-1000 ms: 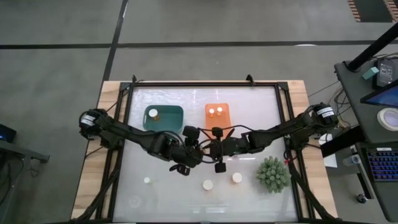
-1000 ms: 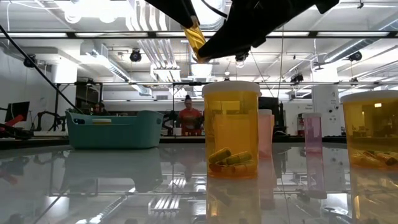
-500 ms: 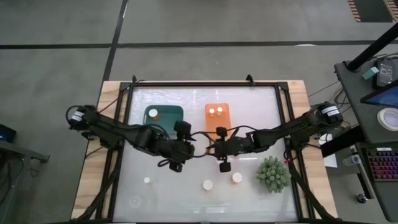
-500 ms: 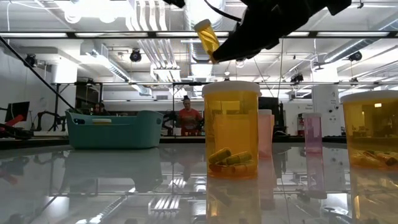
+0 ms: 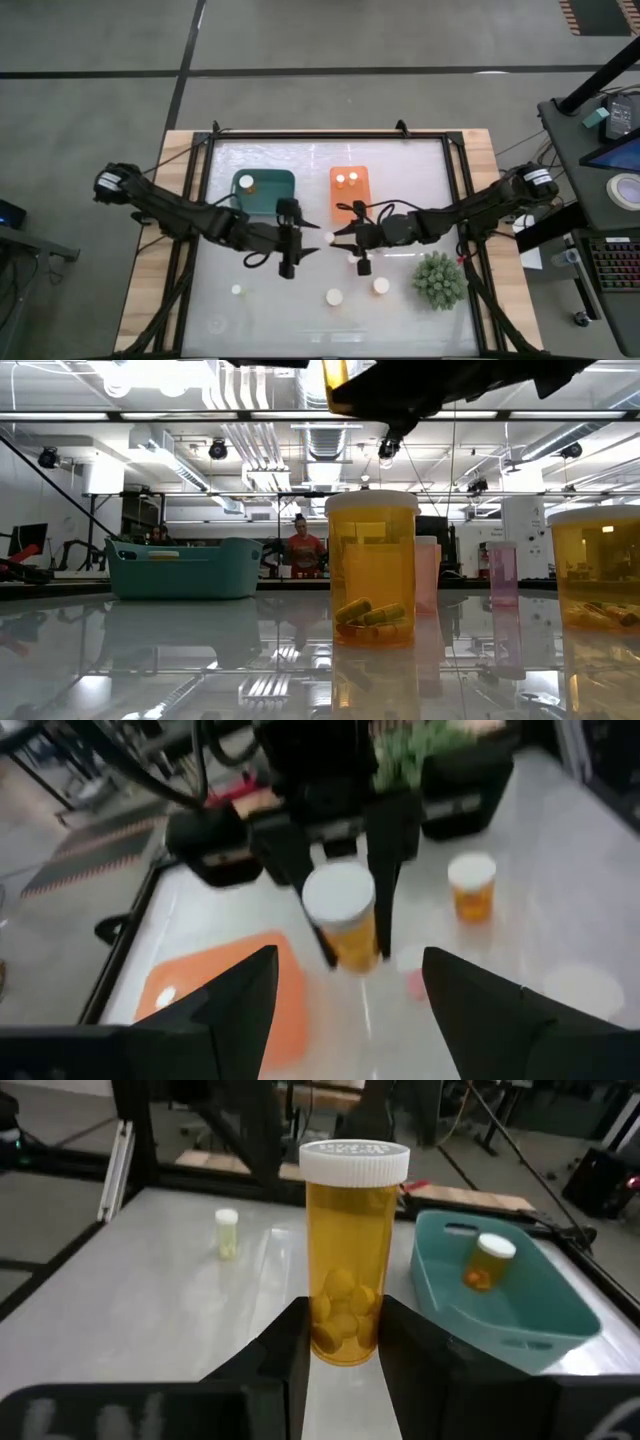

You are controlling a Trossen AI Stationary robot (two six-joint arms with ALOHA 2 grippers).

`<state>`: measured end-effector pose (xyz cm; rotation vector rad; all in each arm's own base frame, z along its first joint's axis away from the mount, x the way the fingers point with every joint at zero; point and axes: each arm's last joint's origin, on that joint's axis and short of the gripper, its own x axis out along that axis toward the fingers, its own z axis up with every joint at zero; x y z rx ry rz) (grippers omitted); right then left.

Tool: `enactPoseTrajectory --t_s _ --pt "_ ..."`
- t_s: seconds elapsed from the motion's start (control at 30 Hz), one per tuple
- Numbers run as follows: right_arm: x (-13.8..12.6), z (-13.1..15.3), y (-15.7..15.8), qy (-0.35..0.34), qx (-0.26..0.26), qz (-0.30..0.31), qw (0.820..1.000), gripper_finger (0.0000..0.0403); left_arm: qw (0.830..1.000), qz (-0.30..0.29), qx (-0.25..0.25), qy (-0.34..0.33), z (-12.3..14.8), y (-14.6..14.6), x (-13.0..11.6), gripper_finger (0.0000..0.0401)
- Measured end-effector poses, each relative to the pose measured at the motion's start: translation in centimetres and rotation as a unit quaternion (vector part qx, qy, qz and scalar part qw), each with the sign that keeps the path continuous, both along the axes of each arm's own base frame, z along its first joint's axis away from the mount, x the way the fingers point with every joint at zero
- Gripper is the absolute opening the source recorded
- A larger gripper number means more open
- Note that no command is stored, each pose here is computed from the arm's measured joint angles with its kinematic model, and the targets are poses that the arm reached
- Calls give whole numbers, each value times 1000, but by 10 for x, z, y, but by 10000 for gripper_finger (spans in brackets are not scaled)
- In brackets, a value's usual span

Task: Pick and place medicine bottles into bin by pill shape (circle, oval)
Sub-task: Put the small orange pill bottle into the orange bin

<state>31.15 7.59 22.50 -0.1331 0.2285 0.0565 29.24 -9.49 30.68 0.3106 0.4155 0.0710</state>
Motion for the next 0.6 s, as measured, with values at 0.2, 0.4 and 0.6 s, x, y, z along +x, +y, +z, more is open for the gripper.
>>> enactPoseTrajectory --t_s 0.2,0.4,0.6 --pt "0 2 0 -12 -3 1 1000 97 998 -6 -27 -65 -18 0 1 233" --pt "1 4 0 -22 0 1 1000 97 990 -10 -52 -129 -33 1 5 233" --pt "1 7 0 -37 10 0 999 98 991 -2 -50 -126 -47 5 13 233"
